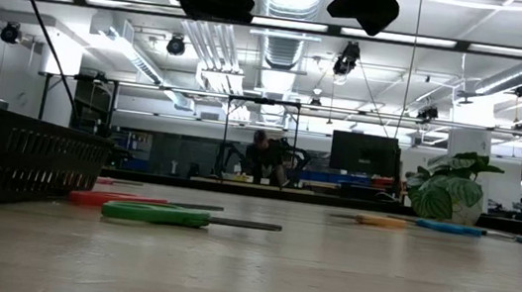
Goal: Pick & Place Paint Supplies
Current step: Put the gold paint brush into the transparent bin
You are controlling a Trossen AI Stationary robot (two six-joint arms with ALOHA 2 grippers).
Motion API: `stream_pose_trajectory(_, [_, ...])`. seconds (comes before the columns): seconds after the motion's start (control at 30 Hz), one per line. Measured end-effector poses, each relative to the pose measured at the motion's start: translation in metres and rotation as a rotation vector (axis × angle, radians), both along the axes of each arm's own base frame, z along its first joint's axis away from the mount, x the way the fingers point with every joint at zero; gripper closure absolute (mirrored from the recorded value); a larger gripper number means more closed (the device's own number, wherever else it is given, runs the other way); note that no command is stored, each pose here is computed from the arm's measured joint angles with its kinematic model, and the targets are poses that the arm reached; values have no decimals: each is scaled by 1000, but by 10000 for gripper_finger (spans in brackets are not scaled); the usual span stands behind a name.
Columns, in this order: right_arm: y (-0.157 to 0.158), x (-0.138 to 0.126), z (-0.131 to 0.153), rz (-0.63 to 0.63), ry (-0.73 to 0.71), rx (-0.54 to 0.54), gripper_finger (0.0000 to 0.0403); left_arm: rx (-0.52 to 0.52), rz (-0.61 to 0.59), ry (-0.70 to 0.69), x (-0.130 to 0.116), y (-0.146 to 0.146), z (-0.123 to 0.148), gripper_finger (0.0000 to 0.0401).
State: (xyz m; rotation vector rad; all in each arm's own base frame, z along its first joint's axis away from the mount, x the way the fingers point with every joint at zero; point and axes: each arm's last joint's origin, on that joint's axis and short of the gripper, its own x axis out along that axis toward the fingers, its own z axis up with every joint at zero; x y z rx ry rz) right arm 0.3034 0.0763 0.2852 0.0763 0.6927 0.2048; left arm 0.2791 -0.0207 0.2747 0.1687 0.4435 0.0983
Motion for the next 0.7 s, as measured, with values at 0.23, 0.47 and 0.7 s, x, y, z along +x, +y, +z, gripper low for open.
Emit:
stream_pose_trajectory(0.23, [0,0,0,0,0,0,164,1,-1,7,0,0,-1,132])
stream_pose_trajectory(0.47, [0,0,0,0,0,0,164,3,-3,8,0,0,-1,130])
stream_pose_trajectory(0.7, [0,0,0,0,0,0,164,3,-3,9,0,0,-1,130])
